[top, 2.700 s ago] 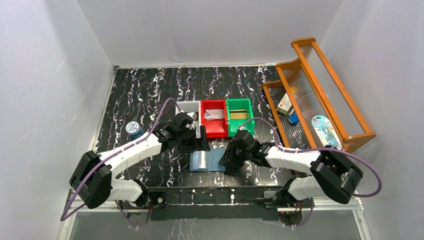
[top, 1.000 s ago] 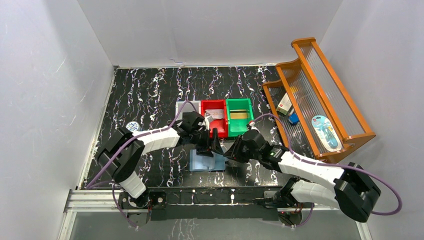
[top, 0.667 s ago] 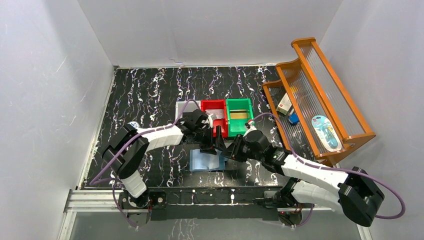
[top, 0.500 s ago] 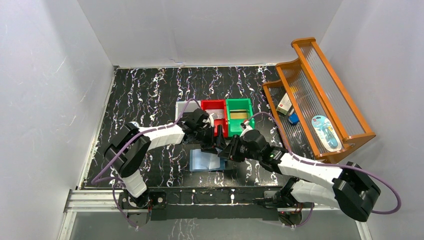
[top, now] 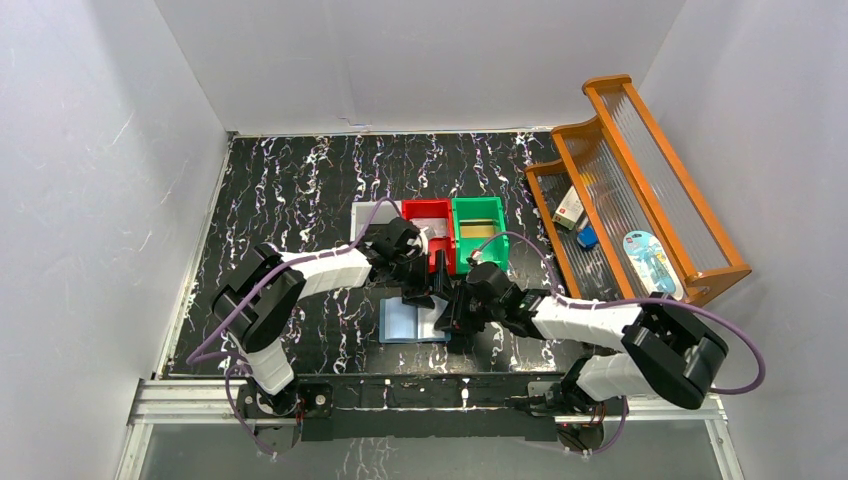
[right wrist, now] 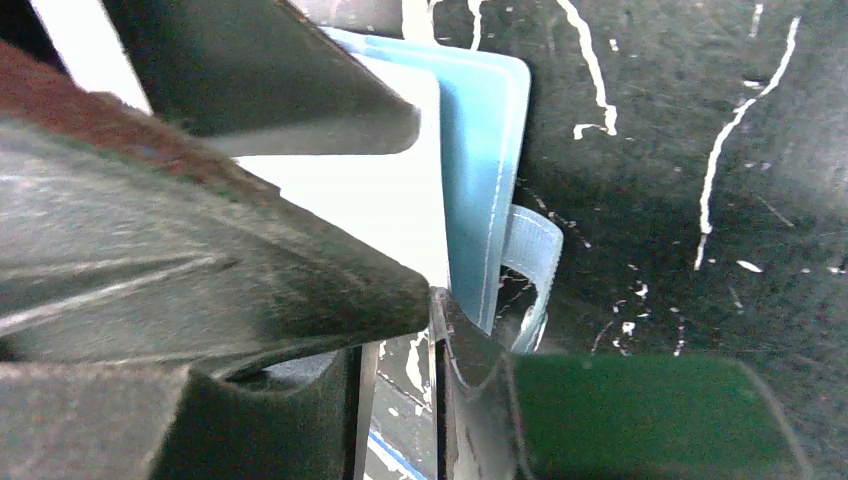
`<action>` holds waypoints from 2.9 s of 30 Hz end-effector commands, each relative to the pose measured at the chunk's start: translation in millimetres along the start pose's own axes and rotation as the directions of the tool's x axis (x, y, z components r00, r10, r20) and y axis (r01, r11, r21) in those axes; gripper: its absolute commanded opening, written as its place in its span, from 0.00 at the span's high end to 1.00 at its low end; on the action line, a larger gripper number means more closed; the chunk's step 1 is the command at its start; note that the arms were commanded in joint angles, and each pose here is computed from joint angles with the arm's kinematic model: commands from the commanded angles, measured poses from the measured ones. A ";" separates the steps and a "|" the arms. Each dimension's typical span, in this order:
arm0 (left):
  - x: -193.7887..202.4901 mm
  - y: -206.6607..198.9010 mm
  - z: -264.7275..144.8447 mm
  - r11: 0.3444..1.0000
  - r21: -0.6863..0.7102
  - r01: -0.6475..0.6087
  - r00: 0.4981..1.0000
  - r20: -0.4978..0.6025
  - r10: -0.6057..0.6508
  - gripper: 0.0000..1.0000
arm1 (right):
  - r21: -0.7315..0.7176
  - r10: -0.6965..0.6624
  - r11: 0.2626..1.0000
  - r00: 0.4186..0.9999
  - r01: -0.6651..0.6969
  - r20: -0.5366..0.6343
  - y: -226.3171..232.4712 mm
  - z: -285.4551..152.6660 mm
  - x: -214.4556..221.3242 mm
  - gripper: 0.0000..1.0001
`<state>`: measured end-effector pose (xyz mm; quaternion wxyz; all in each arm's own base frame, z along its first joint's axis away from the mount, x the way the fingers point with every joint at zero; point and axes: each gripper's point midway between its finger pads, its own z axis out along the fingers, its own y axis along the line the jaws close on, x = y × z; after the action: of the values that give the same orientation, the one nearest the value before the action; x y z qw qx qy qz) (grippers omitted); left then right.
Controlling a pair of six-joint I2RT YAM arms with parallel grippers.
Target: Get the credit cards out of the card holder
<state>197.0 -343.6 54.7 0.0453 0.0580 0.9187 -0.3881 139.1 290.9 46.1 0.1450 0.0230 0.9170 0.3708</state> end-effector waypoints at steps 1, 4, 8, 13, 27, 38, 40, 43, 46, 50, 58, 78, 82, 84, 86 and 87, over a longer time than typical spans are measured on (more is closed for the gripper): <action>-4.0 -19.7 -6.8 0.999 0.048 -0.024 1.000 0.005 0.024 0.31 | 0.010 -0.004 1.000 0.999 0.003 0.036 11.0 5.4 -15.0 0.67; -6.0 -20.8 -10.5 0.999 0.041 -0.032 0.999 0.018 0.031 0.29 | 0.097 0.032 0.995 0.999 -0.034 0.020 -5.1 8.1 -11.9 0.68; -12.3 -29.2 -22.9 0.997 0.035 -0.070 0.996 0.059 0.068 0.24 | 0.191 0.070 0.979 0.998 -0.067 -0.008 -25.9 10.2 -4.1 0.68; -20.2 -37.5 -36.3 0.993 0.003 -0.115 0.990 0.084 0.114 0.21 | 0.207 0.075 0.976 0.997 -0.068 -0.027 -28.0 12.7 -2.1 0.68; 2.2 21.0 -79.4 0.966 -0.247 -0.081 0.975 0.183 0.129 0.15 | 0.214 0.082 0.974 0.996 -0.075 -0.025 -31.2 12.4 -2.1 0.68; 24.2 54.0 -76.8 0.946 -0.321 -0.032 0.987 0.137 0.080 0.16 | 0.217 0.083 0.973 0.996 -0.075 -0.029 -31.5 12.7 -1.6 0.67; 24.8 55.7 -78.4 0.942 -0.334 -0.036 0.988 0.132 0.085 0.16 | 0.217 0.085 0.973 0.996 -0.076 -0.029 -31.6 12.3 -1.4 0.67; 26.7 59.7 -78.6 0.935 -0.352 -0.037 0.989 0.121 0.085 0.16 | 0.218 0.086 0.973 0.996 -0.078 -0.029 -31.8 12.6 -1.2 0.67; 29.1 65.9 -78.7 0.926 -0.376 -0.037 0.991 0.108 0.083 0.16 | 0.219 0.086 0.973 0.996 -0.077 -0.033 -31.9 13.3 -1.0 0.67; 32.7 73.6 -76.9 0.918 -0.396 -0.035 0.993 0.094 0.078 0.16 | 0.222 0.088 0.972 0.995 -0.077 -0.039 -32.5 14.0 -0.2 0.67; 41.9 86.0 -67.8 0.909 -0.415 -0.040 0.997 0.039 0.062 0.16 | 0.223 0.089 0.972 0.995 -0.076 -0.048 -32.8 15.9 0.9 0.67; 21.3 13.6 -63.9 0.993 -0.106 -0.059 0.988 0.138 0.073 0.25 | 0.231 0.087 0.971 0.994 -0.069 -0.067 -33.3 18.8 2.3 0.66; 15.8 -10.6 -70.7 0.994 -0.026 -0.102 0.983 0.151 0.105 0.27 | 0.224 0.081 0.973 0.995 -0.065 -0.065 -31.6 18.2 1.4 0.66; 16.2 -18.4 -69.0 0.993 0.014 -0.119 0.983 0.140 0.116 0.27 | 0.210 0.075 0.976 0.996 -0.062 -0.054 -27.9 17.1 -1.2 0.66; 16.6 -23.8 -63.9 0.991 0.047 -0.126 0.986 0.117 0.120 0.28 | 0.186 0.067 0.981 0.997 -0.059 -0.035 -20.9 15.2 -6.7 0.66; 16.3 -26.0 -62.2 0.990 0.059 -0.128 0.987 0.108 0.121 0.28 | 0.170 0.061 0.984 0.998 -0.056 -0.023 -15.9 13.9 -10.0 0.66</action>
<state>176.8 -290.5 86.5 0.1241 0.0675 0.9253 -0.3520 144.6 291.0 26.6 0.0907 0.0592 0.9451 0.3082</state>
